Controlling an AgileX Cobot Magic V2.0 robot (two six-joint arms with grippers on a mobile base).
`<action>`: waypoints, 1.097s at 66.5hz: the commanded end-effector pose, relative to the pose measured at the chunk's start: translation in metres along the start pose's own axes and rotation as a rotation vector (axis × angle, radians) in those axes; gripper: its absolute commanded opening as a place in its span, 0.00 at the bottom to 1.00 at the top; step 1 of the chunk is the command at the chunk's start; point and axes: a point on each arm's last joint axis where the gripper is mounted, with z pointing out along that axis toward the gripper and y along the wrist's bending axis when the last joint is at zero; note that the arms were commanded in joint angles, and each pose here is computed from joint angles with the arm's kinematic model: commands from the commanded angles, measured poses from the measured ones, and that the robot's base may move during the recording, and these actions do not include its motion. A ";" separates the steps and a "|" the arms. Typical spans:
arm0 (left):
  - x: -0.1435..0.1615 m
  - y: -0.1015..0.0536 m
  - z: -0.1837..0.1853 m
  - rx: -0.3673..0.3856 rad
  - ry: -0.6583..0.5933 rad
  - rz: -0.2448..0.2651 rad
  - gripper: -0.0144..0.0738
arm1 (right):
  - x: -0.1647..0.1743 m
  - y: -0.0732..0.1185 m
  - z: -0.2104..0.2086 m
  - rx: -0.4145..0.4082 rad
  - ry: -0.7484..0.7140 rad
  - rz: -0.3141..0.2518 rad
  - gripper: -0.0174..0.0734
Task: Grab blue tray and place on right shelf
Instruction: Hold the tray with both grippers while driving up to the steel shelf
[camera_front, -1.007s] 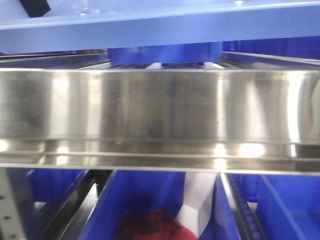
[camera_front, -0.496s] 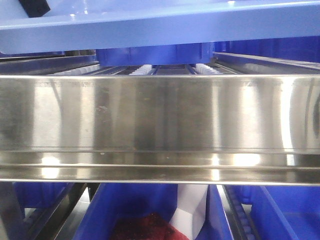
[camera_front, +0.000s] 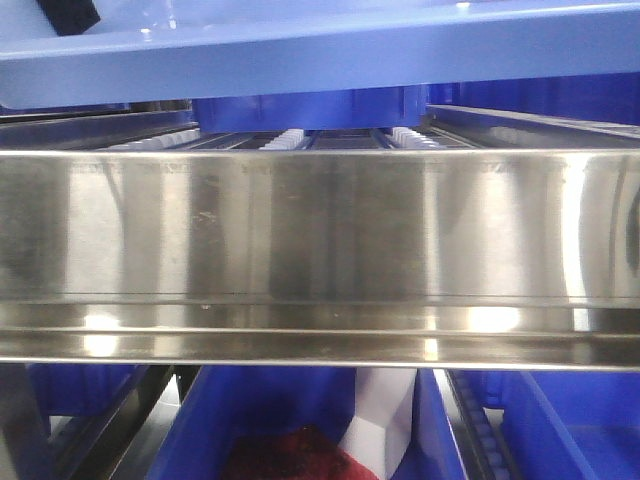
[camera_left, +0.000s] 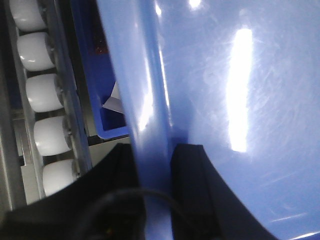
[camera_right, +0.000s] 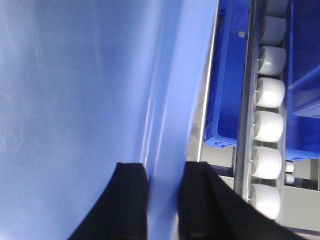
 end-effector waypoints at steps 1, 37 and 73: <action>0.011 -0.004 -0.015 0.011 0.053 0.069 0.11 | -0.010 0.001 -0.019 -0.048 -0.146 -0.017 0.25; 0.011 -0.006 -0.015 0.025 0.056 0.065 0.11 | -0.010 0.001 -0.019 -0.051 -0.154 -0.017 0.25; -0.045 0.031 -0.007 -0.031 -0.060 -0.045 0.11 | -0.043 0.023 0.009 -0.111 -0.164 -0.034 0.25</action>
